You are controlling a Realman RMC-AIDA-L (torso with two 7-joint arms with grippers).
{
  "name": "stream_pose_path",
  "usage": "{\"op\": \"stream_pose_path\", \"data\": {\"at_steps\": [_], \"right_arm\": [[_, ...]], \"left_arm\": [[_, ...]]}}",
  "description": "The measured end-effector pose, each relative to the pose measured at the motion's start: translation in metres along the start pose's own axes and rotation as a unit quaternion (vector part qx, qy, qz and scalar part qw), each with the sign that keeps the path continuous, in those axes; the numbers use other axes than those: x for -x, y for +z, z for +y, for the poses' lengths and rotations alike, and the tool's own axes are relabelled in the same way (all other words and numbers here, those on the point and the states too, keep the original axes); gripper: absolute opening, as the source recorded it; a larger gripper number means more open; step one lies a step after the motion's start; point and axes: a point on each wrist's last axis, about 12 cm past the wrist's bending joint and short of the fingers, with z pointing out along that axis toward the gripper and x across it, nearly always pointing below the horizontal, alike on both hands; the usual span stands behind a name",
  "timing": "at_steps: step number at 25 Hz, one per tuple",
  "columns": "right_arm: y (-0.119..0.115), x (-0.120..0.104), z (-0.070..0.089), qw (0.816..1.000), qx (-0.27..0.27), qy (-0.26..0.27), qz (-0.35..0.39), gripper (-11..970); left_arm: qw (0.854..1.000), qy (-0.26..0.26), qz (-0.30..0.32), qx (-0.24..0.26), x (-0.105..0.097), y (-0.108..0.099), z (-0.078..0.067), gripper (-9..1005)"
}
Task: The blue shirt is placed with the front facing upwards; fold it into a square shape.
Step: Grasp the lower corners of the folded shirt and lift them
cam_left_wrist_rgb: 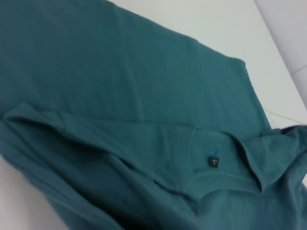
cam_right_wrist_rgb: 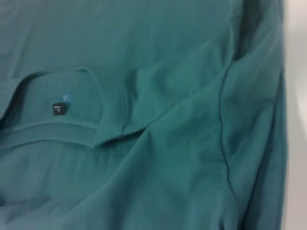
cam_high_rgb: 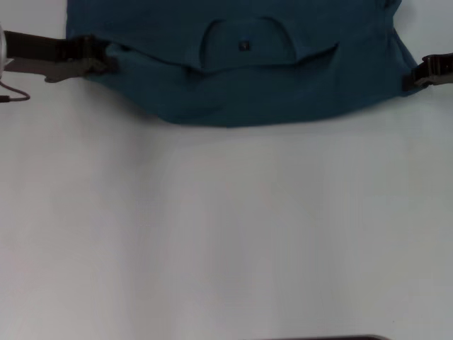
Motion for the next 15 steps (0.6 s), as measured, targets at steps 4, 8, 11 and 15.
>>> {"op": "stream_pose_path", "data": {"at_steps": [4, 8, 11, 15], "right_arm": [[-0.014, -0.001, 0.008, 0.999, 0.026, -0.019, 0.035, 87], [-0.023, -0.006, 0.018, 0.995, 0.041, -0.040, 0.080, 86], [-0.023, -0.015, 0.021, 0.990, 0.040, -0.048, 0.124, 86], [-0.025, -0.029, 0.029, 0.980, 0.054, -0.059, 0.185, 85]], "left_arm": [[0.999, 0.005, 0.046, -0.009, -0.002, -0.012, -0.001, 29], [0.996, 0.011, 0.088, -0.019, -0.006, -0.021, -0.002, 30], [0.991, 0.018, 0.128, -0.022, -0.012, -0.025, -0.005, 31], [0.982, 0.024, 0.188, -0.025, -0.025, -0.030, -0.007, 32]]}}
